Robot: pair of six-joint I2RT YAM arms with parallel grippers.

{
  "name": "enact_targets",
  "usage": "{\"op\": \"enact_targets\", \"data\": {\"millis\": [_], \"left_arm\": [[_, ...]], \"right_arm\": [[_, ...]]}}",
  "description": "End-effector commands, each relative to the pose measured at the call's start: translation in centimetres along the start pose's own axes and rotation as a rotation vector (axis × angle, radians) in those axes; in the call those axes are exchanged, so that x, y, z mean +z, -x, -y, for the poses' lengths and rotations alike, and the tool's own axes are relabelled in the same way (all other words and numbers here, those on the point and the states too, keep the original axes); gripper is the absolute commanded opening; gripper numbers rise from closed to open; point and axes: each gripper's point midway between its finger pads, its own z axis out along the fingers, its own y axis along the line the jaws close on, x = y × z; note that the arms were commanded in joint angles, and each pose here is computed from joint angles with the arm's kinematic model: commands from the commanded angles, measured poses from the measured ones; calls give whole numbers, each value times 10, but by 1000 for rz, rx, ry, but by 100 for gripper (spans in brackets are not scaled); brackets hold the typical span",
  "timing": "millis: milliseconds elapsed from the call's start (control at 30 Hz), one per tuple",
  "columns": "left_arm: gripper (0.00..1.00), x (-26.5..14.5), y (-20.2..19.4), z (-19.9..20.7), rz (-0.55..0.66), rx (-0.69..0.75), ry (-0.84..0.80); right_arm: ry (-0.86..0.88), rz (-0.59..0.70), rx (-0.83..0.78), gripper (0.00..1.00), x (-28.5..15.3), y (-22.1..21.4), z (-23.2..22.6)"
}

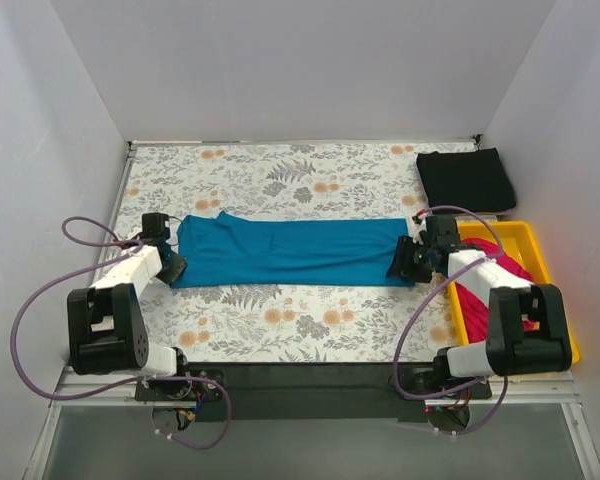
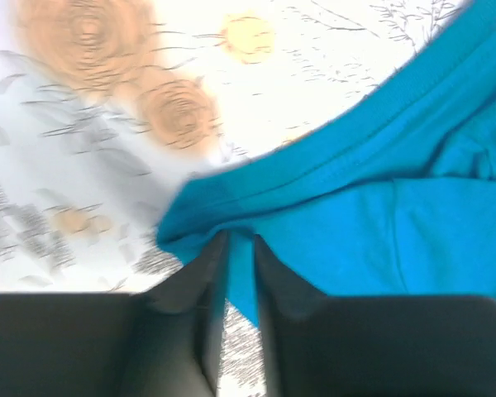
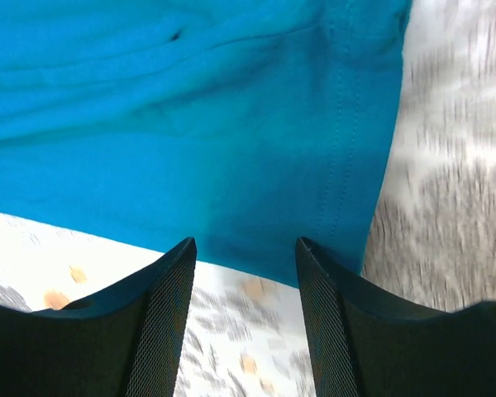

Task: Fold and stack the t-shirts
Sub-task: Fold the tshirt

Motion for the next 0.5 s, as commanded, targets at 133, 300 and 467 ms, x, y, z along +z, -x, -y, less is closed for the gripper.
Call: {"op": "enact_targets", "data": {"millis": [133, 300, 467], "left_arm": [[37, -43, 35, 6, 132, 44, -60], [57, -65, 40, 38, 159, 95, -192], [60, -58, 32, 38, 166, 126, -190]], "right_arm": [[-35, -91, -179, 58, -40, -31, -15], [89, 36, -423, 55, -37, 33, -97], [221, 53, -627, 51, -13, 56, -160]]}}
